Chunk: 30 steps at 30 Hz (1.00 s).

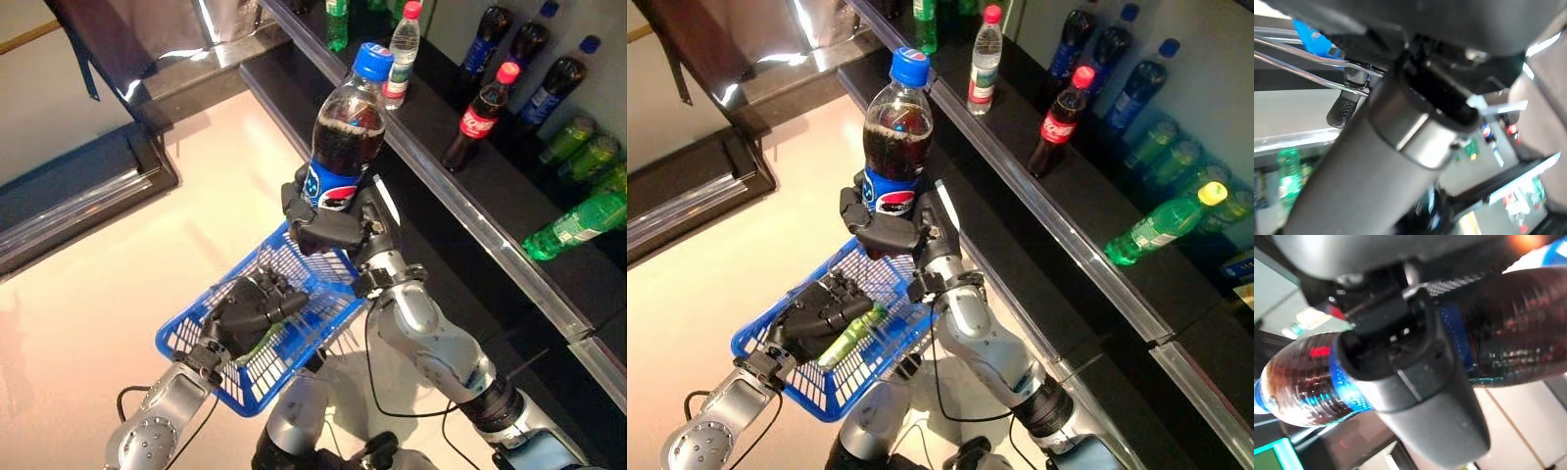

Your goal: Pick up the drink and place into the basket.

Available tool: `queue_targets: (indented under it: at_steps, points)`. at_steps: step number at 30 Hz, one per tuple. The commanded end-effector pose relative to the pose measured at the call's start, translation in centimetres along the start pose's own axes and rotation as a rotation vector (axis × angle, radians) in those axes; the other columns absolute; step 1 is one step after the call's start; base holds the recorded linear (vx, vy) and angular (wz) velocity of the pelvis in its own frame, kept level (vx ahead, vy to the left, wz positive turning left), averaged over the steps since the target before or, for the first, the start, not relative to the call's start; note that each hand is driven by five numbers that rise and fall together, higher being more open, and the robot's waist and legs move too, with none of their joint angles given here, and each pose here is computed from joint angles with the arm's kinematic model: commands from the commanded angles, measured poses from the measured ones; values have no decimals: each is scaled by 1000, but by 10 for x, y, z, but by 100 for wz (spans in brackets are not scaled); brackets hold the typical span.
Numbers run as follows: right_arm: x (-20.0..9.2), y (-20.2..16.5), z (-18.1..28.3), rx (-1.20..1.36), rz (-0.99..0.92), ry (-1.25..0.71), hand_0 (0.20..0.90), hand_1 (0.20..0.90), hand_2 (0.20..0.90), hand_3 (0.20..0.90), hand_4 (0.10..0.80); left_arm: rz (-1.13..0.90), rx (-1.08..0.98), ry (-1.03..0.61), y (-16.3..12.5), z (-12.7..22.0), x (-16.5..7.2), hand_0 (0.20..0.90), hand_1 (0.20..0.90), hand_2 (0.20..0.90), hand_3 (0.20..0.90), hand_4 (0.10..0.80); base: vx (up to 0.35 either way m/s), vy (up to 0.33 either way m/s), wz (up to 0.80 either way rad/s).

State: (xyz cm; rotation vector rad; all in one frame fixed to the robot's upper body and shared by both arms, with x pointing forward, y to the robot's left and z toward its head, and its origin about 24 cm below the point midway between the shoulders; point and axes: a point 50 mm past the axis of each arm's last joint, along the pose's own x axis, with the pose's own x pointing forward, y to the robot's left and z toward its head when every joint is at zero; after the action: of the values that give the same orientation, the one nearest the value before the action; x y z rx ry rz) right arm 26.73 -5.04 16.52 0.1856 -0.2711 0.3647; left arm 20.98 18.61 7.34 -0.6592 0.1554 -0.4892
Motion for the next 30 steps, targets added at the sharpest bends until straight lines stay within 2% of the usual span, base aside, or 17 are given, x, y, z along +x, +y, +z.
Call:
queue_targets:
  at_steps: [1,9,14,15,20,26,30]
  points:
    - [7,49,45,91,156,-268,300,300,300,200,100,-578,175,-317,-86,56,6,300,300,300,200,100,52,31,15]
    - [14,33,19,1,8,-175,300,300,300,200,100,-639,373,-445,-88,81,-10,300,300,300,200,100,52,34,2]
    - [17,13,-4,-45,-134,-96,300,300,300,200,100,-654,475,-522,-91,96,-20,300,300,300,200,100,67,30,6]
    - [16,-1,-18,-63,-212,-52,300,300,300,200,100,-667,520,-555,-94,103,-26,300,300,300,200,100,57,20,11]
    - [10,-16,-38,-57,-290,10,300,300,300,200,100,-725,555,-597,-100,110,-32,300,300,300,200,100,50,19,12]
    - [7,-15,-48,-18,-305,40,300,300,300,200,100,-740,601,-582,-108,110,-28,300,300,300,200,100,18,10,6]
    - [11,0,-48,2,-272,21,300,300,300,200,100,-766,590,-604,-114,111,-24,300,300,300,200,100,-33,8,2]
